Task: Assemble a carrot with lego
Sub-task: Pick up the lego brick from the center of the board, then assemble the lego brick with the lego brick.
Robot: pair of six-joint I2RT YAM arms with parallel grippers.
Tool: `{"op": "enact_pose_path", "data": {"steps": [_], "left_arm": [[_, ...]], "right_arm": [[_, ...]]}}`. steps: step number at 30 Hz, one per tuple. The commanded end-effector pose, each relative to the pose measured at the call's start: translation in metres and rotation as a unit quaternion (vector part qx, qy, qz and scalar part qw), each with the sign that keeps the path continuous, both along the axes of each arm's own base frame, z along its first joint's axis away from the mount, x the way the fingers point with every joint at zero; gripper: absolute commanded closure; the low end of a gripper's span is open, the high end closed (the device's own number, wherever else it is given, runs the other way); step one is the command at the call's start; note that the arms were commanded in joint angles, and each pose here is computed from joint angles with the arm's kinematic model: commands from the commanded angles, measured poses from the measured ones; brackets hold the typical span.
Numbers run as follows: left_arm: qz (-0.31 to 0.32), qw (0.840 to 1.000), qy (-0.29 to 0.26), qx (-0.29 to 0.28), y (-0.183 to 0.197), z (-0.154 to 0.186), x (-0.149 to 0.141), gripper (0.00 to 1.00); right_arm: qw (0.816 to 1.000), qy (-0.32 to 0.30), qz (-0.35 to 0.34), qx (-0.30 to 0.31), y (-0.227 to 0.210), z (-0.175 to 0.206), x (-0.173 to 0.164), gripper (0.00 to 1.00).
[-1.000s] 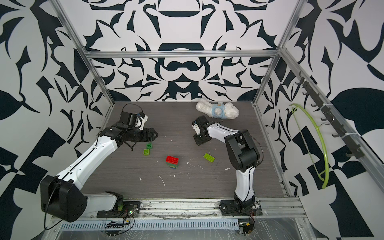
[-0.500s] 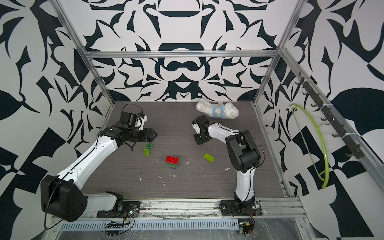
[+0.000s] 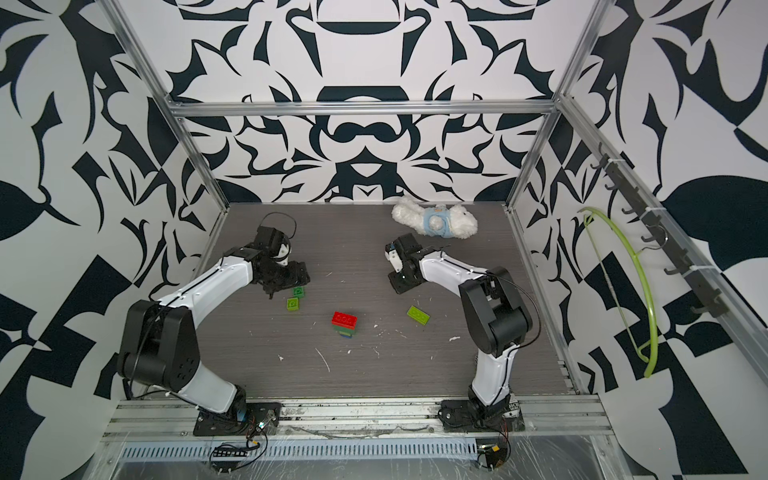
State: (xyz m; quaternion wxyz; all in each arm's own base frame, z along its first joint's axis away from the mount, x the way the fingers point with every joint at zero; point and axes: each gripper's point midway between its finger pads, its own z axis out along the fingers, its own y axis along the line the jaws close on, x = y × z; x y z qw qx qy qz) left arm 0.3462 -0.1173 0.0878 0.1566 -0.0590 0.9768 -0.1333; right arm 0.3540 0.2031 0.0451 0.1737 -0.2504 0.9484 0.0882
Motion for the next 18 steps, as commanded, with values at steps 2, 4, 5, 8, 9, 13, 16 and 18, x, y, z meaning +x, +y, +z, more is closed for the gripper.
{"op": "enact_pose_path", "data": {"steps": [2, 4, 5, 8, 9, 13, 16, 18], "left_arm": [[0.036, 0.999, -0.011, 0.012, 0.005, -0.004, 0.018, 0.18], [0.036, 0.999, 0.000, 0.027, 0.008, -0.012, 0.017, 0.18], [0.035, 0.999, 0.004, 0.033, 0.010, -0.017, 0.016, 0.18], [0.031, 0.999, 0.009, 0.037, 0.008, -0.019, 0.014, 0.19], [0.027, 0.999, 0.005, 0.037, 0.005, -0.017, 0.013, 0.19], [0.009, 1.000, -0.005, 0.029, -0.001, -0.006, 0.010, 0.19], [-0.007, 1.000, -0.005, 0.021, -0.004, 0.004, 0.004, 0.18], [-0.017, 1.000, -0.006, 0.018, -0.005, 0.011, 0.000, 0.18]], "right_arm": [[0.999, -0.017, 0.026, 0.028, 0.023, 0.023, -0.019, 0.65], [0.999, -0.008, 0.040, 0.029, 0.028, 0.023, -0.029, 0.65], [0.998, -0.006, 0.047, 0.027, 0.031, 0.022, -0.034, 0.65], [0.997, -0.006, 0.074, 0.023, 0.042, 0.019, -0.050, 0.65], [0.996, -0.010, 0.084, 0.021, 0.046, 0.019, -0.055, 0.65], [0.988, -0.029, 0.142, 0.043, 0.065, 0.043, -0.080, 0.65], [0.975, -0.049, 0.211, 0.045, 0.080, 0.069, -0.104, 0.65], [0.969, -0.060, 0.233, 0.048, 0.086, 0.085, -0.112, 0.65]]}}
